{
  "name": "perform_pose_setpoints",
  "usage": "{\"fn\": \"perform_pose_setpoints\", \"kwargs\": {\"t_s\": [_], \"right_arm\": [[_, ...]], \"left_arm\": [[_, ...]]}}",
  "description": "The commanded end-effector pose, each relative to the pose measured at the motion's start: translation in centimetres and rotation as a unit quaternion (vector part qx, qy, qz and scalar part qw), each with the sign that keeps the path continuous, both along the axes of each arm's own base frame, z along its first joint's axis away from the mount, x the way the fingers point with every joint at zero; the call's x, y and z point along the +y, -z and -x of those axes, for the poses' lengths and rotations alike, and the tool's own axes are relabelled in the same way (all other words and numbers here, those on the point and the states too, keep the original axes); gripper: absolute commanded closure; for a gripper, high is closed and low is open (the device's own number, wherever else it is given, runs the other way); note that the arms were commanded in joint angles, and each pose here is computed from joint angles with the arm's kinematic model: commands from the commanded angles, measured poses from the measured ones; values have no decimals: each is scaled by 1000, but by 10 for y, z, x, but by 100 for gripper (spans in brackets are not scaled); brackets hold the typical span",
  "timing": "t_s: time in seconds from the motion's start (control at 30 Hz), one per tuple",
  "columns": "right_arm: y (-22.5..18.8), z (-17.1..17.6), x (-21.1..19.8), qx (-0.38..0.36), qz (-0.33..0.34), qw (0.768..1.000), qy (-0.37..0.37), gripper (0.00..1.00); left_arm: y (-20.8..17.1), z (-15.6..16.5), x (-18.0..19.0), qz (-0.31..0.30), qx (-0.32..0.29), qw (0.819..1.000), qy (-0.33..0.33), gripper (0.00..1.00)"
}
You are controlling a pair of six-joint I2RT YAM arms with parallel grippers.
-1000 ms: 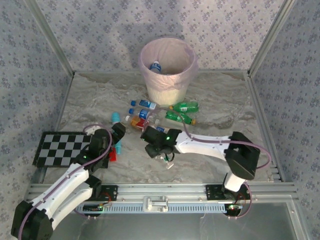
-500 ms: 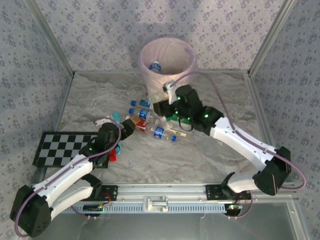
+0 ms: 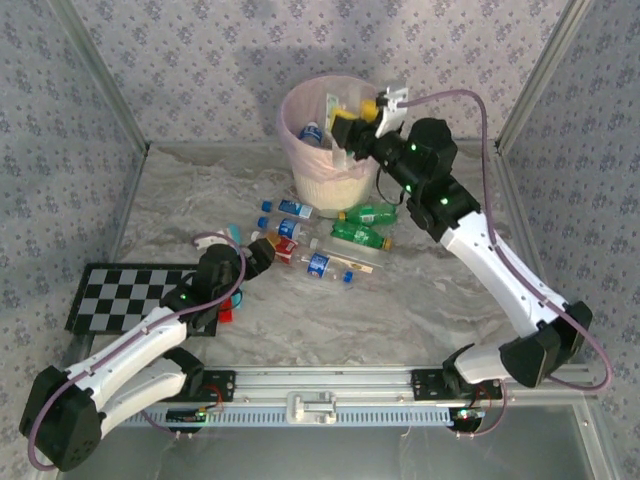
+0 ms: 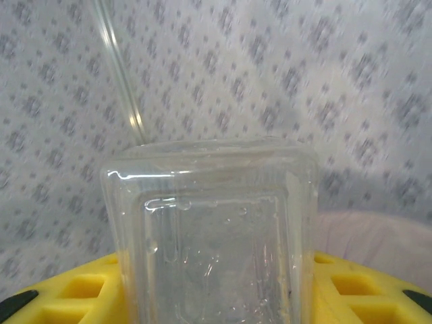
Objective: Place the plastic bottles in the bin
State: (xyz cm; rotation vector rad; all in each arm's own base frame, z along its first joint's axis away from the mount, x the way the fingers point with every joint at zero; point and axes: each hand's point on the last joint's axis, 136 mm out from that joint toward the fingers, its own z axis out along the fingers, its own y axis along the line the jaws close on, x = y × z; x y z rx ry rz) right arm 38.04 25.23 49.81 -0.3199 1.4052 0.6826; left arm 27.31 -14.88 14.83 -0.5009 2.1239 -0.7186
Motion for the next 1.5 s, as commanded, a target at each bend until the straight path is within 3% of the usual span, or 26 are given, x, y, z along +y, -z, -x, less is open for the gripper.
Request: {"fn": "perform_pose_setpoints", "kwargs": {"t_s": [0.0, 0.27, 0.5, 0.8, 0.9, 1.03, 1.17, 1.47], "right_arm": [[-26, -30, -9, -58, -12, 997, 51, 54], [-2, -98, 14, -39, 26, 996, 71, 53], [69, -152, 42, 58, 92, 992, 66, 53], [149, -181, 56, 147, 140, 977, 65, 50], [161, -186, 56, 162, 148, 973, 69, 39], [153, -185, 56, 161, 144, 974, 68, 16], [131, -180, 50, 150, 138, 976, 79, 2], [67, -124, 40, 110, 135, 983, 54, 0]], "left_arm": [[-17, 0, -4, 5, -16, 1000, 10, 0], [-19, 7, -1, 6, -17, 1000, 10, 0], [-22, 13, 4, 9, -22, 1000, 5, 0], [-18, 17, 7, 4, -19, 1000, 4, 0], [-17, 16, 7, 3, -18, 1000, 3, 0], [-18, 16, 7, 3, -19, 1000, 3, 0], [-19, 15, 6, 1, -19, 1000, 4, 0], [-18, 8, 1, -4, -18, 1000, 7, 0]]}}
